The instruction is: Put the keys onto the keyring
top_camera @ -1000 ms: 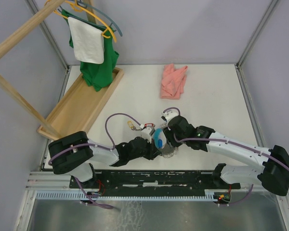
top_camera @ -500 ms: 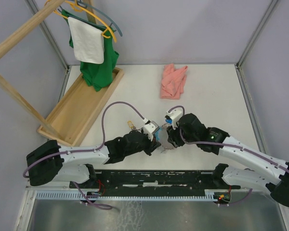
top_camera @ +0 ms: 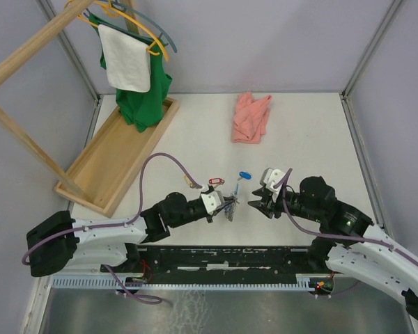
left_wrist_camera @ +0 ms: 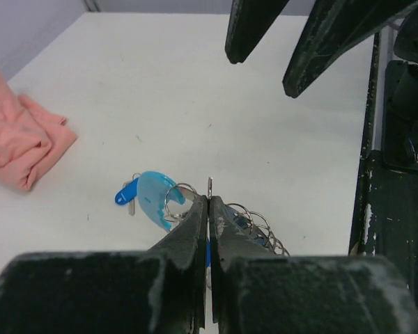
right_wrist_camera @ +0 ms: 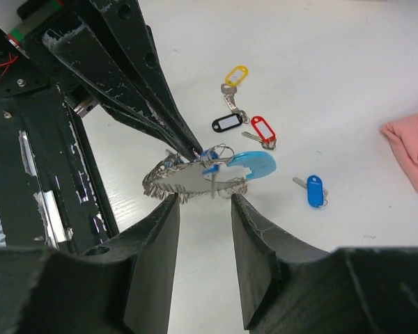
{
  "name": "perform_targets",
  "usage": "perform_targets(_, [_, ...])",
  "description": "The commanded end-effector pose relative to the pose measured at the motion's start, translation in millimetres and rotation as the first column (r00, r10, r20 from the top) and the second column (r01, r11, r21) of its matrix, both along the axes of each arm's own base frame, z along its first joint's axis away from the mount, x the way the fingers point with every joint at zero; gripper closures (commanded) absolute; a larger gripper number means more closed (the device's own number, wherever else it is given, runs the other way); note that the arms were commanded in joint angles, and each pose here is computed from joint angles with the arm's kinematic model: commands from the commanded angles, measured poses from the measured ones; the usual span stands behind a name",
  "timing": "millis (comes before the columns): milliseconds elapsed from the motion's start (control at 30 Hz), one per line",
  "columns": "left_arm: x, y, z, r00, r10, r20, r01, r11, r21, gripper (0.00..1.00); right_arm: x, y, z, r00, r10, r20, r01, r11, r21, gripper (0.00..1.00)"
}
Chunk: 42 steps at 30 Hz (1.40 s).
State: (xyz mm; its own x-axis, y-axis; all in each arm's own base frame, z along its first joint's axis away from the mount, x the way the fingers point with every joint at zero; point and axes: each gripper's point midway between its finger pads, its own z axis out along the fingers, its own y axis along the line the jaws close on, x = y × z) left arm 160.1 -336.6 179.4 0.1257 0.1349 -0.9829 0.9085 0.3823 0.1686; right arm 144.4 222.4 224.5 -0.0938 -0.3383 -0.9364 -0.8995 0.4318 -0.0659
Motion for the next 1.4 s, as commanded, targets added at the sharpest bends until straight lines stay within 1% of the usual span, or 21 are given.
perform_targets(0, [-9,-13,40,0.969,-0.104,0.226,0.135,0.983,-0.123,0.97,-3,6,4,0.989,0.09,0.115,-0.093,0.996,0.013,0.57])
perform_targets(200, [-11,-19,35,0.952,-0.172,0.253,0.207,0.971,-0.119,0.97,-9,14,-12,0.981,0.164,0.101,-0.163,0.987,-0.016,0.57])
perform_targets(333, [-10,-12,39,0.947,-0.207,0.245,0.249,0.956,-0.158,0.97,-11,17,-20,0.977,0.195,0.087,-0.192,0.981,-0.037,0.57])
perform_targets(433, [-10,-8,37,0.943,-0.228,0.241,0.269,0.95,-0.156,0.97,-11,20,-19,0.973,0.212,0.09,-0.21,0.977,-0.04,0.57])
perform_targets(633, [-8,0,32,0.943,-0.242,0.228,0.279,0.949,-0.146,0.97,-5,26,-12,0.966,0.22,0.137,-0.217,0.976,-0.034,0.59])
perform_targets(767, [-9,3,31,0.942,-0.251,0.222,0.285,0.948,-0.139,0.97,2,25,-10,0.964,0.209,0.162,-0.201,0.978,-0.063,0.62])
perform_targets(933, [-11,4,36,0.938,-0.261,0.231,0.298,0.943,-0.147,0.97,6,31,-14,0.961,0.228,0.159,-0.217,0.973,-0.079,0.64])
perform_targets(1167, [-13,5,39,0.937,-0.263,0.231,0.302,0.941,-0.154,0.97,12,41,-4,0.948,0.243,0.204,-0.235,0.97,-0.064,0.65])
perform_targets(1367, [-14,5,39,0.937,-0.27,0.224,0.308,0.939,-0.155,0.97,9,46,-5,0.94,0.276,0.199,-0.268,0.961,-0.066,0.66])
